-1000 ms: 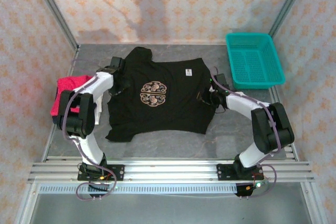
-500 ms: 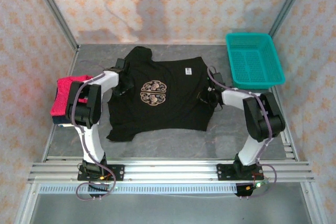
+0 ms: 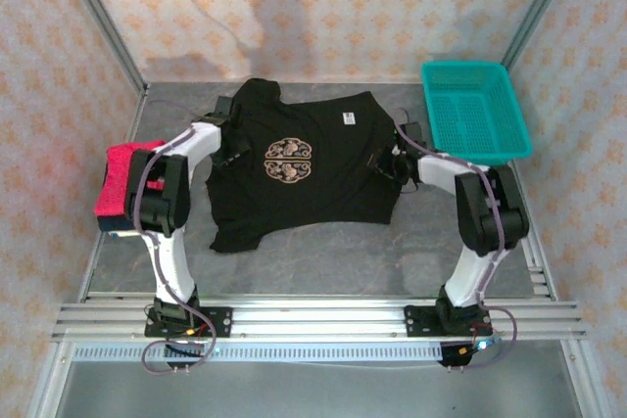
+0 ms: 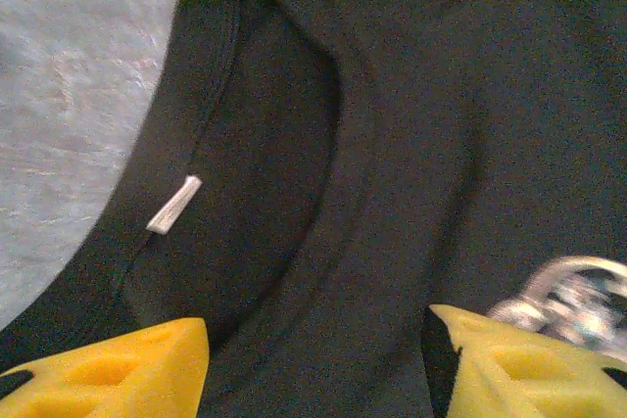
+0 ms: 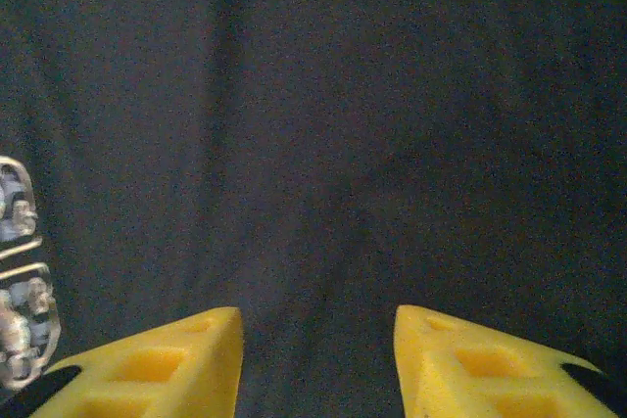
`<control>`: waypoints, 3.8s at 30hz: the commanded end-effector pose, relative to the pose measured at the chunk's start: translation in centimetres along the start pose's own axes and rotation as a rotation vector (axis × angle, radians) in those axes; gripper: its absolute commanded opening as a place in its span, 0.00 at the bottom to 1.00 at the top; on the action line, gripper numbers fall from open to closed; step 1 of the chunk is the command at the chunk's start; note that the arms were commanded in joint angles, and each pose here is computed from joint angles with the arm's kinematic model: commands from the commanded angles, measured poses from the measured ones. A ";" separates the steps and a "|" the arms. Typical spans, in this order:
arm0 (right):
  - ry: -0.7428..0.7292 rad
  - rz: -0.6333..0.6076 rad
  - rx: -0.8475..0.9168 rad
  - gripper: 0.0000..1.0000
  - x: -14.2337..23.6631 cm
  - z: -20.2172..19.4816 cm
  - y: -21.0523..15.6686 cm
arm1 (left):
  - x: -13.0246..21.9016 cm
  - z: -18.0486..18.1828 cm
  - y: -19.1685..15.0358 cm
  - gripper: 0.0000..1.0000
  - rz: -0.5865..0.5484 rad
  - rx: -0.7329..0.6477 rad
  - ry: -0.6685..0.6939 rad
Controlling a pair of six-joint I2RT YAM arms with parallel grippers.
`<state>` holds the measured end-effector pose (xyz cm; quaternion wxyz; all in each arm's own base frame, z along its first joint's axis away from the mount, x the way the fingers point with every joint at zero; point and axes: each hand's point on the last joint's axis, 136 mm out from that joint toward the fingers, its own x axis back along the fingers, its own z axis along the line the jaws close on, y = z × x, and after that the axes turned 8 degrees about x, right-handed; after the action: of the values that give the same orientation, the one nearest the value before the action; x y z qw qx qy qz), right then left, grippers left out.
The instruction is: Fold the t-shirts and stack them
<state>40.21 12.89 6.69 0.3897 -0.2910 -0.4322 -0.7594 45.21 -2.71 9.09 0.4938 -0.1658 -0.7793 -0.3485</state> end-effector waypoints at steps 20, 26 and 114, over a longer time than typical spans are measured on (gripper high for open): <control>0.083 -0.015 0.097 0.97 8.9 -0.4 -7.6 | 11.8 18.4 -15.0 0.99 0.100 0.125 0.017; 0.086 -0.018 0.087 0.94 8.8 -0.4 -7.8 | 9.0 19.1 -18.3 0.73 0.149 0.266 -0.088; -0.102 0.186 -0.124 0.00 6.1 -2.5 -11.5 | 8.5 18.4 -18.0 0.00 0.128 0.212 -0.149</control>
<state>26.30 12.84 3.52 0.4386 -0.4087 -0.3503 -0.7196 18.48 -3.33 3.63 0.4722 -0.1881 -0.8354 -0.2090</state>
